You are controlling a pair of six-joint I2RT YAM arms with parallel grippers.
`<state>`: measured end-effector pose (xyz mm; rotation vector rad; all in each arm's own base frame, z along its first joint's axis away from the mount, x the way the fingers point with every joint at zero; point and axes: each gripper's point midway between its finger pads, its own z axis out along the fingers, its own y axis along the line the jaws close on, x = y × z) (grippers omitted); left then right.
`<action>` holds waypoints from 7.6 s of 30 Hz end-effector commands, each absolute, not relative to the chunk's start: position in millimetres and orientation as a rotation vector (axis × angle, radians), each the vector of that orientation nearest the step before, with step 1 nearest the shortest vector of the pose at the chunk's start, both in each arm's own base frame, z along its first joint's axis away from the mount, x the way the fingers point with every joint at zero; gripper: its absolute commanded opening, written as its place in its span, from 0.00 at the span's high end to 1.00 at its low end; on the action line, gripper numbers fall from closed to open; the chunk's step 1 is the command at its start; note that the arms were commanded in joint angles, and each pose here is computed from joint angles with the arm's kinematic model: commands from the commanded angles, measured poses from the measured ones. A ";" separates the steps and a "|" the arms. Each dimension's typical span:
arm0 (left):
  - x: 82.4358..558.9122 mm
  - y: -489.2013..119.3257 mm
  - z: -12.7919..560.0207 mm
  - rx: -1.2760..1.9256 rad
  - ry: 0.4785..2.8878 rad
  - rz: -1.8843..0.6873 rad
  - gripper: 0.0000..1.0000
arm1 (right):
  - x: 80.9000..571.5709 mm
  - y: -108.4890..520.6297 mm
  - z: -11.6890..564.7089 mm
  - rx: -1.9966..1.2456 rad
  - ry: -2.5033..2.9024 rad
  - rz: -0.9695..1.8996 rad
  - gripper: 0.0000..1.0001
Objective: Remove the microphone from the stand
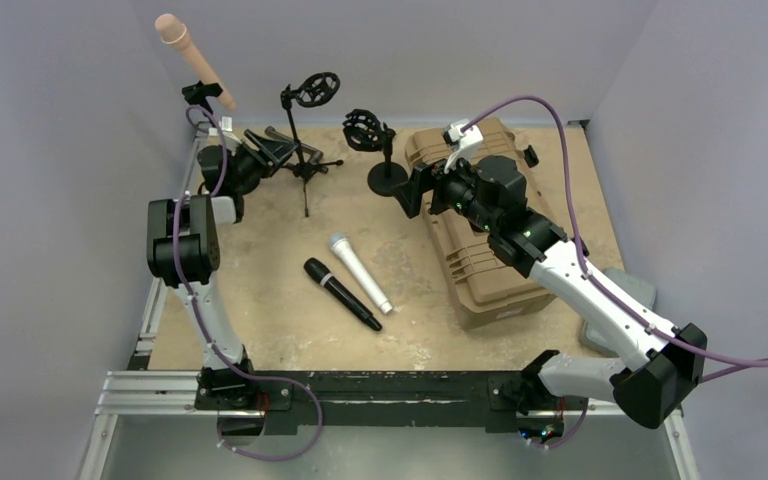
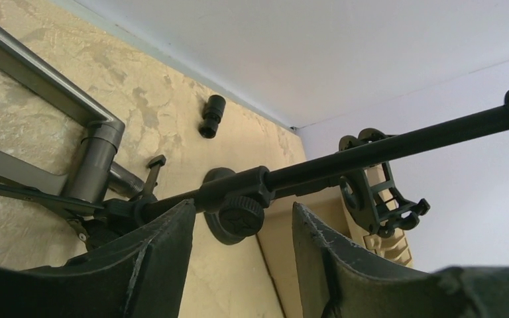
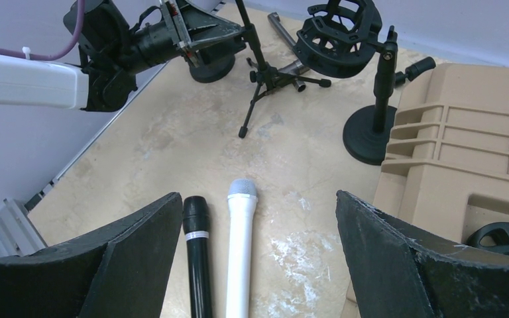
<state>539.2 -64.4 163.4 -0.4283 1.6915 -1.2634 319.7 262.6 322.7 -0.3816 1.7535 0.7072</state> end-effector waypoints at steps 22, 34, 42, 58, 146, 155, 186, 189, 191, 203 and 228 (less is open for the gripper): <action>539.1 -63.9 193.9 -0.306 1.653 -1.217 0.60 | 317.2 254.9 340.1 -0.369 1.697 0.694 0.16; 541.6 -59.5 203.4 -0.371 1.616 -1.233 0.60 | 318.5 256.5 336.6 -0.371 1.704 0.697 0.16; 540.7 -60.2 196.6 -0.420 1.629 -1.261 0.72 | 318.0 257.7 334.4 -0.375 1.708 0.701 0.16; 546.0 -55.4 200.7 -0.561 1.638 -1.295 0.91 | 317.2 256.0 333.4 -0.369 1.706 0.697 0.16; 544.6 -47.4 186.3 -0.703 1.751 -1.157 0.79 | 316.1 255.4 320.2 -0.373 1.732 0.694 0.17; 549.7 -44.4 179.3 -0.704 1.774 -1.126 0.57 | 315.2 254.3 321.3 -0.370 1.729 0.693 0.17; 525.0 -40.1 147.8 -1.665 1.381 -1.578 1.00 | 317.7 252.0 322.5 -0.360 1.732 0.675 0.17; 526.4 -38.8 150.3 -1.799 1.330 -1.587 1.00 | 316.9 253.4 323.8 -0.358 1.732 0.687 0.17; 529.9 -40.8 156.6 -1.860 1.339 -1.582 1.00 | 315.1 254.4 324.8 -0.354 1.734 0.701 0.18; 531.6 -58.2 152.2 -2.111 1.431 -1.431 1.00 | 307.7 255.8 325.7 -0.319 1.749 0.758 0.19; 515.1 -75.6 235.0 -0.398 1.778 -0.915 0.12 | 318.5 261.4 315.7 -0.359 1.738 0.724 0.19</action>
